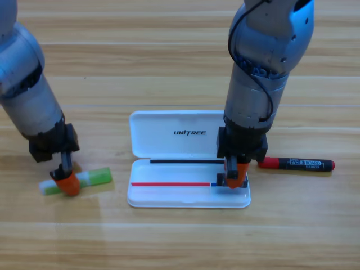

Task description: Clean up eraser and pencils

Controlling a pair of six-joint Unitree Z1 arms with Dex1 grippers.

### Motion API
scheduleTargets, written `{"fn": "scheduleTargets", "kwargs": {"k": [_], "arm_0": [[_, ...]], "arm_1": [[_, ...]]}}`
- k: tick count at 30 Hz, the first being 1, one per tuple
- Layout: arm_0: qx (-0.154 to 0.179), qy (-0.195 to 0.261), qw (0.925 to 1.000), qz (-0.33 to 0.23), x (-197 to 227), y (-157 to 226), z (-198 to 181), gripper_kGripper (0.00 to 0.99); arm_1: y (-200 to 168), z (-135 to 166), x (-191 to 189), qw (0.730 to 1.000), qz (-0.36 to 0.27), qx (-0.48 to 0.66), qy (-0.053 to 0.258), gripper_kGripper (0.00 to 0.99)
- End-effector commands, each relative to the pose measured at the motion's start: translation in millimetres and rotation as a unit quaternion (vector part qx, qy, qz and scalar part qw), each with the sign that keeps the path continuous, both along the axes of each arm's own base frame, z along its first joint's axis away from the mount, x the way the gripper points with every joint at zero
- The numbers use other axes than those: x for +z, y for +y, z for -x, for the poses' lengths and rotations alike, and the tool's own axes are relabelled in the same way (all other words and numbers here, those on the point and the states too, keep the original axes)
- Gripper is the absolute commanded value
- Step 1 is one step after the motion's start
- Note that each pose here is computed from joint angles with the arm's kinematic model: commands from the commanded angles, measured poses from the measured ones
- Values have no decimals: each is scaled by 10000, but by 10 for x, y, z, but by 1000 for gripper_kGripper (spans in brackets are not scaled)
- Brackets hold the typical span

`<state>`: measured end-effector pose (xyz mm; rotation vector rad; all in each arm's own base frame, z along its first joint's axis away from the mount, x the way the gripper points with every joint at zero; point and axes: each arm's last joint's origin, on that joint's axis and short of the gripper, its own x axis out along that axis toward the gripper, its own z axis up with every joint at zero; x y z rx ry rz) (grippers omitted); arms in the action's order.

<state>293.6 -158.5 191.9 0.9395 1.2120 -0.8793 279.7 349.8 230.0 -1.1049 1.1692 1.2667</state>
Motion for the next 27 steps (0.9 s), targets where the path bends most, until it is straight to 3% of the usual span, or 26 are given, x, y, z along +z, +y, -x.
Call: {"fn": "scheduleTargets", "kwargs": {"k": [1, 7, 11, 14, 17, 21, 23, 26, 27], "arm_0": [[-123, 277, 9995, -101, -242, -106, 61, 917], [-177, 297, 9993, -112, -281, -152, 83, 871], [-208, 310, 9992, -120, -296, -177, 93, 831], [-230, 318, 9991, -137, -306, -181, 94, 755], [-321, 347, 9987, -166, -327, -178, 98, 670], [-380, 344, 9985, -190, -330, -175, 101, 545], [-496, 354, 9980, -192, -333, -174, 105, 402], [-654, 340, 9970, -222, -325, -177, 107, 49], [-652, 319, 9971, -228, -315, -175, 108, 0]], "arm_1": [[146, 4, -353, 9994, 281, 136, 169, 0], [150, -7, -375, 9993, 331, 134, 131, 0], [146, -7, -389, 9992, 368, 134, 121, 204], [147, -9, -368, 9993, 349, 133, 96, 518], [143, -14, -351, 9992, 375, 131, 28, 739], [67, 40, -137, 9995, 279, 126, -98, 821], [-29, 115, 83, 9996, 165, 123, -189, 828], [-217, 262, 412, 9993, -26, 117, -342, 836], [-283, 303, 488, 9992, -46, 107, -378, 850]]}}
